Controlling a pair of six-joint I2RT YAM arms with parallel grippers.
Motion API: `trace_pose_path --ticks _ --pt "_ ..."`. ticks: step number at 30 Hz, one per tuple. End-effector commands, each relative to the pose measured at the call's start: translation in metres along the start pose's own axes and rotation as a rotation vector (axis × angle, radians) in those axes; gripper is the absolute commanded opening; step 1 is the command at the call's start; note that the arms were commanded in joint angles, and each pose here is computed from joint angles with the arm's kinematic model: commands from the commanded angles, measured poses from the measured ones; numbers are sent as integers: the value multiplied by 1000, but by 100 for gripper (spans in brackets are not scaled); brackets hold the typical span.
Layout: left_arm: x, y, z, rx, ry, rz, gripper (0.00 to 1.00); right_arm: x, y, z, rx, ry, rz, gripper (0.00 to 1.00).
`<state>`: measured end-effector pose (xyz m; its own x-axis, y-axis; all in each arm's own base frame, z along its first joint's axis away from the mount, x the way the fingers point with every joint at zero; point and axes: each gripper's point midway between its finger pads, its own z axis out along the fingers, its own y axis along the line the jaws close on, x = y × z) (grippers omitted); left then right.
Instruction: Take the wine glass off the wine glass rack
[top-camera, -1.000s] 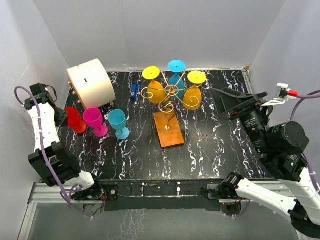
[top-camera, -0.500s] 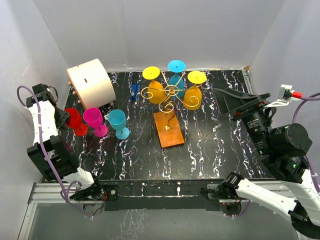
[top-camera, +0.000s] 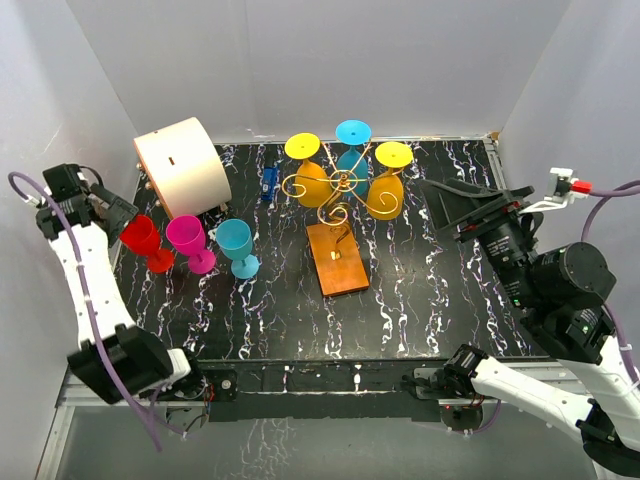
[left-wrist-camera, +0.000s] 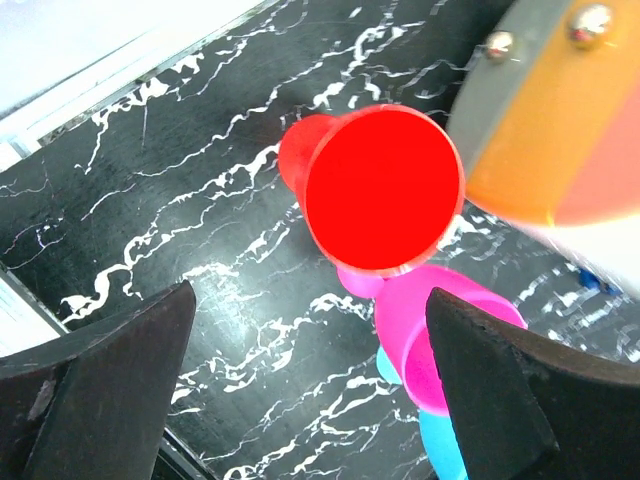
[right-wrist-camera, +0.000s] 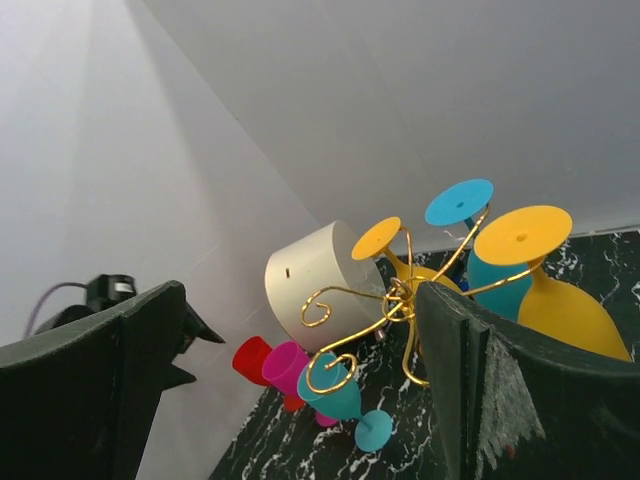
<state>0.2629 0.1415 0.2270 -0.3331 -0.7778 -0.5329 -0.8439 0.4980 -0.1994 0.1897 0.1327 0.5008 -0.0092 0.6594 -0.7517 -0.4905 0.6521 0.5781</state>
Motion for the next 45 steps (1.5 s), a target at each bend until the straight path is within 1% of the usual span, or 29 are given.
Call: trace_pose_path --ticks 1,4,8,12,16,17,20,21,25,31,38,42,45 --pt "0 -19 -45 203 -56 67 99 13 -10 0 42 67 -66 98" --pt "8 -52 -78 415 -45 166 99 21 -28 -5 111 103 -135 98" --pt "25 -90 -119 632 -57 341 99 28 -51 -13 208 149 -218 98" --pt "57 -115 -162 856 -101 538 99 31 -65 -15 273 185 -296 98" --pt "100 -120 -190 1045 -107 693 99 36 -75 -2 340 229 -400 98" --pt "113 -119 -194 1086 -91 732 99 38 -77 2 357 242 -423 98" --pt "144 -110 -211 1201 -75 828 99 45 -79 17 394 287 -484 98" --pt "151 -105 -217 1230 -86 852 99 47 -78 23 394 301 -501 98" --pt "165 -86 -236 1305 -157 920 99 51 -78 44 441 329 -558 98" --pt "171 -67 -244 1336 -227 930 99 51 -77 79 527 329 -626 98" --pt "169 -62 -259 1371 -233 907 99 43 -87 103 656 317 -734 98" --pt "164 -64 -268 1383 -241 882 99 45 -99 116 652 330 -705 98" --pt "163 -66 -269 1387 -237 866 99 52 -112 126 615 372 -653 98"
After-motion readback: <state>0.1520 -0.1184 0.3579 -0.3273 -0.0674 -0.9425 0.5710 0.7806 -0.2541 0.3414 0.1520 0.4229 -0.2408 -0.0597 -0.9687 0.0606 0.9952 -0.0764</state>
